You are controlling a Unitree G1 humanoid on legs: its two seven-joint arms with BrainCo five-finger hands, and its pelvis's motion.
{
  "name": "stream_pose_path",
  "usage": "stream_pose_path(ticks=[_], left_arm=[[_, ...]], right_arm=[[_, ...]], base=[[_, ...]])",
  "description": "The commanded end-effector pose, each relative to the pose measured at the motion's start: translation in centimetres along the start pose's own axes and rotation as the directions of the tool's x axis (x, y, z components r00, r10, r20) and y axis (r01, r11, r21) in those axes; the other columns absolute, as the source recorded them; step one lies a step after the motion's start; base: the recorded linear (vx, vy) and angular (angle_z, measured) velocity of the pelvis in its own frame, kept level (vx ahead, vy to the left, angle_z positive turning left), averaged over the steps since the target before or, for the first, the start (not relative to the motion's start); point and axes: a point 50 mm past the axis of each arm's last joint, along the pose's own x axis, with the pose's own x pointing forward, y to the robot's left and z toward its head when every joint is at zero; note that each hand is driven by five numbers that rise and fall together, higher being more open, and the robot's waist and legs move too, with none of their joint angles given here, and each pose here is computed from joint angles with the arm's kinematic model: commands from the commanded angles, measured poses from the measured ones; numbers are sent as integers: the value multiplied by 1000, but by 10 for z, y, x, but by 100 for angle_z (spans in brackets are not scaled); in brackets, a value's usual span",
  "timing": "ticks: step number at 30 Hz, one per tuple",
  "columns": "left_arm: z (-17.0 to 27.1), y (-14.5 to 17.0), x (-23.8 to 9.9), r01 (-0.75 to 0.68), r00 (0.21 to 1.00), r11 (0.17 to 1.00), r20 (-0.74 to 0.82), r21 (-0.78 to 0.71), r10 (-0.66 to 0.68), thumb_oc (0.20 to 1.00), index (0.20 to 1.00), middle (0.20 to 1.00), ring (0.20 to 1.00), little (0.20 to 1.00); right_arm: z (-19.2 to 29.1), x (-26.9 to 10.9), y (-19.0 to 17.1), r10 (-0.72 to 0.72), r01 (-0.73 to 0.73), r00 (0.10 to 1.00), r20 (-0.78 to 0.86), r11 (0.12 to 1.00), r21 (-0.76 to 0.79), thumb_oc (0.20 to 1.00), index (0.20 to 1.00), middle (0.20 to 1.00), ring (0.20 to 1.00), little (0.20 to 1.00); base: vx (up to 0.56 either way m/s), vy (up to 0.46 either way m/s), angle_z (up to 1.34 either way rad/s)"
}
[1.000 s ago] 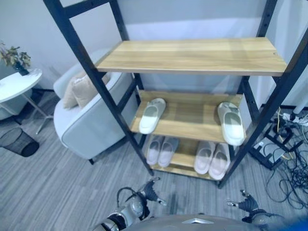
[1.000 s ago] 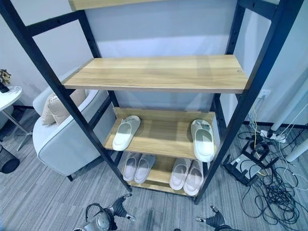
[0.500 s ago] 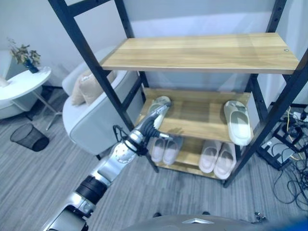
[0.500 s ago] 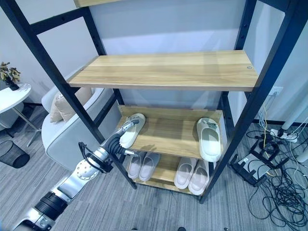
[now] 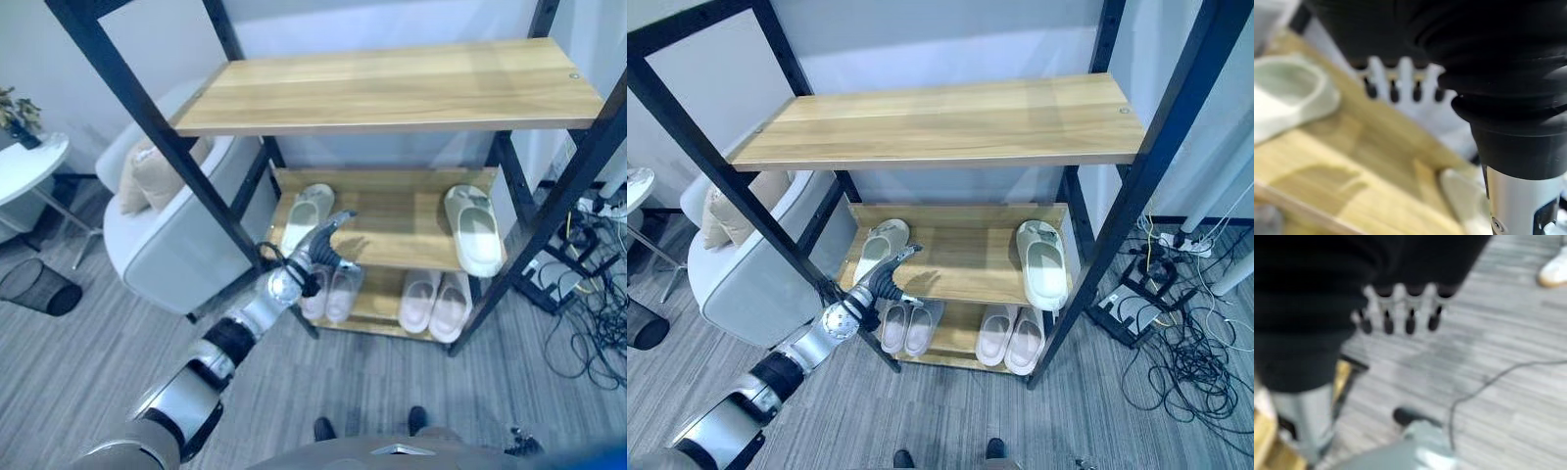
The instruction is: Arrange the slippers neatly on the shoe rack.
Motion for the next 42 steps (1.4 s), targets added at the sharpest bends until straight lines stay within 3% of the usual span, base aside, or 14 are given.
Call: stream_pose_path(ticks=[1,17,20,24,31,42], left_arm=[[30,73,21,-222,971,973,107,63,214,1000,1000,1000,1000,1000],[57,160,31,-405,914,843,166,353,370,1000,1000,1000,1000,1000],[56,171,28,-440,898,828,162,348,410,1000,1000,1000,1000,1000],[53,175,24,-468,884,833,153,294,442,1000,1000,1000,1000,1000],[54,180,25,-486,873,813,148,319,464,1000,1000,1000,1000,1000],[95,221,30,-574,819,732,223,368,529,1000,1000,1000,1000,1000]], right_arm=[[12,4,-10,-30,32,999,38,998,-60,1000,1000,1000,1000,1000],[71,7,-2,11,23,965,262,992,-127,1000,1000,1000,1000,1000],[69,6,-1,11,22,965,261,992,-122,1000,1000,1000,1000,1000],[61,10,-4,-24,20,983,183,1000,23,1000,1000,1000,1000,1000],[74,11,-4,-33,37,975,220,999,-11,1000,1000,1000,1000,1000],[107,12,-7,-54,53,950,307,999,11,1000,1000,1000,1000,1000]], base=[[-7,-2,-16],[-54,5,-2],[0,0,0],[0,0,0],[0,0,0],[-3,0,0]])
